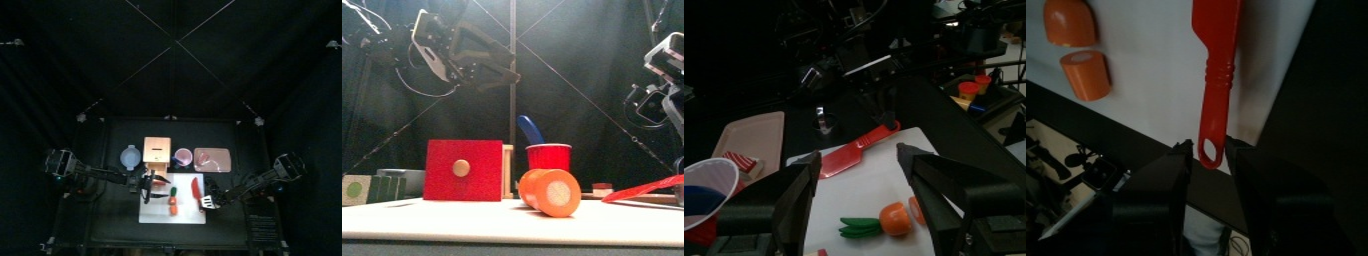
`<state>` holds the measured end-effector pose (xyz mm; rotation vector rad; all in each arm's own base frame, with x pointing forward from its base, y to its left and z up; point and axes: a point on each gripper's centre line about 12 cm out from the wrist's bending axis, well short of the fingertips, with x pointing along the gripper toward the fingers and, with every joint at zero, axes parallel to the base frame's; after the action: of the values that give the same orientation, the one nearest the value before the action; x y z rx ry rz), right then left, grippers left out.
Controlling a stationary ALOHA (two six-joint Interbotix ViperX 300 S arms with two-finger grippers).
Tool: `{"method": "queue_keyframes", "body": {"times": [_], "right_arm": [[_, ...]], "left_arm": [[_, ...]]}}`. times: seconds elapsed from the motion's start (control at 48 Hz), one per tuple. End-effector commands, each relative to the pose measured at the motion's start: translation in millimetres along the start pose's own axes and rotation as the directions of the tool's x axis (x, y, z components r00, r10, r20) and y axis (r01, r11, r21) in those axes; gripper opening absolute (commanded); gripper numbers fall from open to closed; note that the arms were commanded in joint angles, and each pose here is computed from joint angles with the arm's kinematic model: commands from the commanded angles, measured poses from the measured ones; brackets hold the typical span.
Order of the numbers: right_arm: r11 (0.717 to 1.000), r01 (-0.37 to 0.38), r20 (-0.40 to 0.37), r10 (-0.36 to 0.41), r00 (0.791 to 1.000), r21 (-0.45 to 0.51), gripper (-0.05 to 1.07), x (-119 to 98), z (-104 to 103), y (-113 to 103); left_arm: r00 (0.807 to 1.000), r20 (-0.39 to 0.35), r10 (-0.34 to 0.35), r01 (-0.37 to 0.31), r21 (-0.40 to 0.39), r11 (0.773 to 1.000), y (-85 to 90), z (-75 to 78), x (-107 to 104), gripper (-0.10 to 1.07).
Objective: Drop knife
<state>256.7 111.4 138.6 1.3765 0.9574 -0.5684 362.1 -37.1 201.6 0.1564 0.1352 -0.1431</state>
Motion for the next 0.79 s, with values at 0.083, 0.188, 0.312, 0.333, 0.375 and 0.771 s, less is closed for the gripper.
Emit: {"method": "queue_keyframes", "body": {"times": [0.083,0.188,0.312,0.333,0.375,0.771], "right_arm": [[0.996,-0.05,-0.002,0.05,0.999,-0.075,0.72,-9.1,-6.5,16.7],[0.989,-0.055,0.015,0.057,0.998,-0.135,0.72,-14.0,-6.3,18.9],[0.959,-0.053,0.075,0.077,0.994,-0.277,0.71,-25.9,2.3,21.5],[0.942,-0.055,0.097,0.092,0.991,-0.332,0.71,-30.0,5.6,23.4],[0.908,-0.051,0.129,0.115,0.985,-0.417,0.71,-35.9,11.4,26.2],[0.518,0.081,0.33,0.41,0.85,-0.851,0.7,-96.1,77.5,65.9]], "left_arm": [[1.0,0.008,0.009,-0.009,-0.009,1.0,1.8,5.6,-1.2,0.94],[1.0,-0.007,0.009,-0.009,-0.015,1.0,1.1,4.6,-0.6,0.94],[1.0,-0.004,0.023,-0.023,-0.029,0.999,3.7,6.6,-1.7,0.94],[1.0,-0.003,0.025,-0.026,-0.033,0.999,4.1,7.1,-2.4,0.94],[0.999,0.001,0.033,-0.033,-0.044,0.998,5.1,8.9,-4.1,0.94],[0.993,-0.024,0.117,-0.12,-0.176,0.977,14.2,9.1,-48.8,0.93]]}}
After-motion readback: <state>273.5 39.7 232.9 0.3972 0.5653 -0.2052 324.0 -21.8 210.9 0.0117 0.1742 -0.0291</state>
